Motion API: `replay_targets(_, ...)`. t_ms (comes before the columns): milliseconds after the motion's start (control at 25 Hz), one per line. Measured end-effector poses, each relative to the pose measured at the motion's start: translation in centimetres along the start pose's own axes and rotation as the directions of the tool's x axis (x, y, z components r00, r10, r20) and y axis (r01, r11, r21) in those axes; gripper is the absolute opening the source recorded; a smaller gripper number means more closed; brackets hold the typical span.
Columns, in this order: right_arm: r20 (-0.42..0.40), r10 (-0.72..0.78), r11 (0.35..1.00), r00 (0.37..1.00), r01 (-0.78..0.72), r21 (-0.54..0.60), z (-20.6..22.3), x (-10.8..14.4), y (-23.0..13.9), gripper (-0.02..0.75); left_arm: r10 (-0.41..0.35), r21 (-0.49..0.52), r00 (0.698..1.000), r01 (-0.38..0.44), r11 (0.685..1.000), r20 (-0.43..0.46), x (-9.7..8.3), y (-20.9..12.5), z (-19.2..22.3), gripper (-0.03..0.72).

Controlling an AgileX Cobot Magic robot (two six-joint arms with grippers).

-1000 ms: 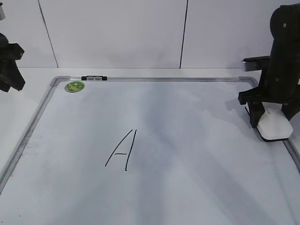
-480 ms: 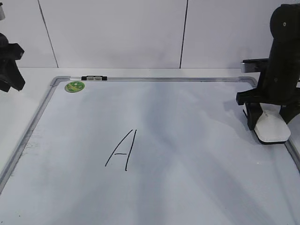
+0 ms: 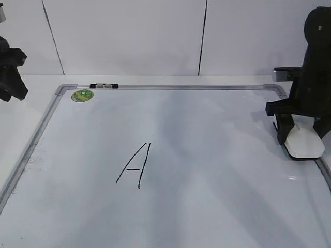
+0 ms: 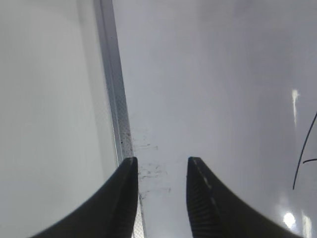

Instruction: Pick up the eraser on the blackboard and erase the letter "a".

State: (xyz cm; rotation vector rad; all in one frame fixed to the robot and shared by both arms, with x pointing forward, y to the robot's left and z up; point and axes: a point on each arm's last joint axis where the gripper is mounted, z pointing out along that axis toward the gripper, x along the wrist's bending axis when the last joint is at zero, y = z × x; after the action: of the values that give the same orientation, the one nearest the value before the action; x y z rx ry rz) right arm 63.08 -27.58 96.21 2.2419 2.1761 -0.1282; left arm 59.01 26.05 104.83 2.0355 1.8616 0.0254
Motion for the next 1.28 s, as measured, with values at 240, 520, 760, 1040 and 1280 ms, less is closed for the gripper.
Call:
replay_targets(240,-0.003,0.005,1.000,1.000,-0.005,0.009,0.34,-0.09,0.08,0.561,0.000,0.000,1.000,0.000,1.000,0.000,0.00,0.00,0.00,0.253)
replay_targets(520,-0.005,0.006,1.000,1.000,-0.006,0.010,0.32,-0.07,0.07,0.561,0.000,0.000,1.000,0.000,1.000,0.000,0.00,0.00,0.00,0.253)
replay_targets(760,-0.007,-0.006,1.000,1.000,0.006,0.008,0.32,-0.06,0.08,0.561,0.000,0.000,1.000,0.000,1.000,0.000,0.00,0.00,0.00,0.253)
replay_targets(1040,-0.008,-0.010,1.000,1.000,0.010,0.004,0.32,-0.05,0.11,0.584,0.000,0.000,1.000,0.000,1.000,0.000,0.00,0.00,0.00,0.253)
replay_targets(1280,-0.008,-0.010,1.000,1.000,0.010,0.003,0.32,-0.05,0.13,0.594,0.000,0.000,1.000,0.000,1.000,0.000,0.00,0.00,0.00,0.253)
